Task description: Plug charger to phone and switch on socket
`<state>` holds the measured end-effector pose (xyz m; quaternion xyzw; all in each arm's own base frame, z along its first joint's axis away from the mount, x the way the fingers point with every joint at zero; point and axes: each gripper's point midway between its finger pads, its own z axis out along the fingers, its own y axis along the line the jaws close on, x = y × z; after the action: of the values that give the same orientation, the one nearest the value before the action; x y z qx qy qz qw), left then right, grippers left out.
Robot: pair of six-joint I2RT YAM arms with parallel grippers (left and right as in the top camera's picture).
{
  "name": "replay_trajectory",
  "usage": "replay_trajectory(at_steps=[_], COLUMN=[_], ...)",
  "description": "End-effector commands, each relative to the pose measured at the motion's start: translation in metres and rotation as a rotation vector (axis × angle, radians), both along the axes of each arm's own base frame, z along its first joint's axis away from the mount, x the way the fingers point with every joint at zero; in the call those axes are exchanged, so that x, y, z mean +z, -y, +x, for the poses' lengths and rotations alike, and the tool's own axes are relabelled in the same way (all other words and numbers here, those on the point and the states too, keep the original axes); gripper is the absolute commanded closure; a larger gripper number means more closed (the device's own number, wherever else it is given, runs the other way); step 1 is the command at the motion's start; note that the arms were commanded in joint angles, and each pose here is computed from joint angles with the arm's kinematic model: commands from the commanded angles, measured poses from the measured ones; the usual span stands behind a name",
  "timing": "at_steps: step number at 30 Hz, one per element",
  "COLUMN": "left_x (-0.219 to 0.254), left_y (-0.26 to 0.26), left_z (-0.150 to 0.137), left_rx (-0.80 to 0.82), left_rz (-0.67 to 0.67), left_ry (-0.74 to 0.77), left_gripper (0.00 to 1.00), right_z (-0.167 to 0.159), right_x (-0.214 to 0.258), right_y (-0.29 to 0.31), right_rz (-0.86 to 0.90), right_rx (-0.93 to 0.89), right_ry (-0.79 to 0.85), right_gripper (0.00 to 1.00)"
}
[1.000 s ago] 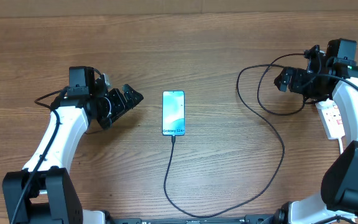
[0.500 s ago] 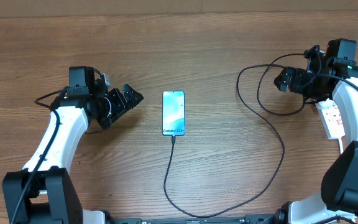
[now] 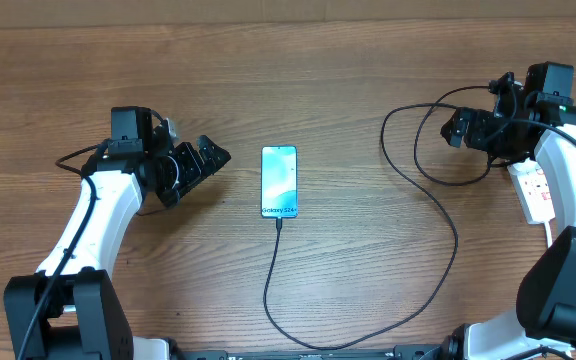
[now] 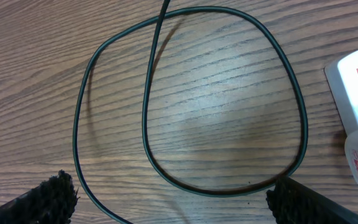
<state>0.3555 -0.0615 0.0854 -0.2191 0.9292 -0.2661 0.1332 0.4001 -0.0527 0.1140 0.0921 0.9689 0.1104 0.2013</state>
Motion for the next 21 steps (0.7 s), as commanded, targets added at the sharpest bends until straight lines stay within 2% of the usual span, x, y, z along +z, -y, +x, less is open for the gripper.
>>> replay_trajectory(at_steps=[1, 21], left_x=[0.0034, 0.0037], left_y=[-0.0003, -0.0003], left_z=[0.0021, 0.0021], left_rx=[-0.016, -0.016], left_rz=[0.016, 0.016], left_ry=[0.021, 0.022], left_gripper=[0.01, 0.00], right_z=[0.0010, 0.0010], right_x=[0.0066, 0.0066], right_y=[-0.0016, -0.0016], right_rz=[-0.002, -0.002], right_rx=[0.006, 0.006], right_ry=[0.021, 0.021], right_gripper=[0.00, 0.00])
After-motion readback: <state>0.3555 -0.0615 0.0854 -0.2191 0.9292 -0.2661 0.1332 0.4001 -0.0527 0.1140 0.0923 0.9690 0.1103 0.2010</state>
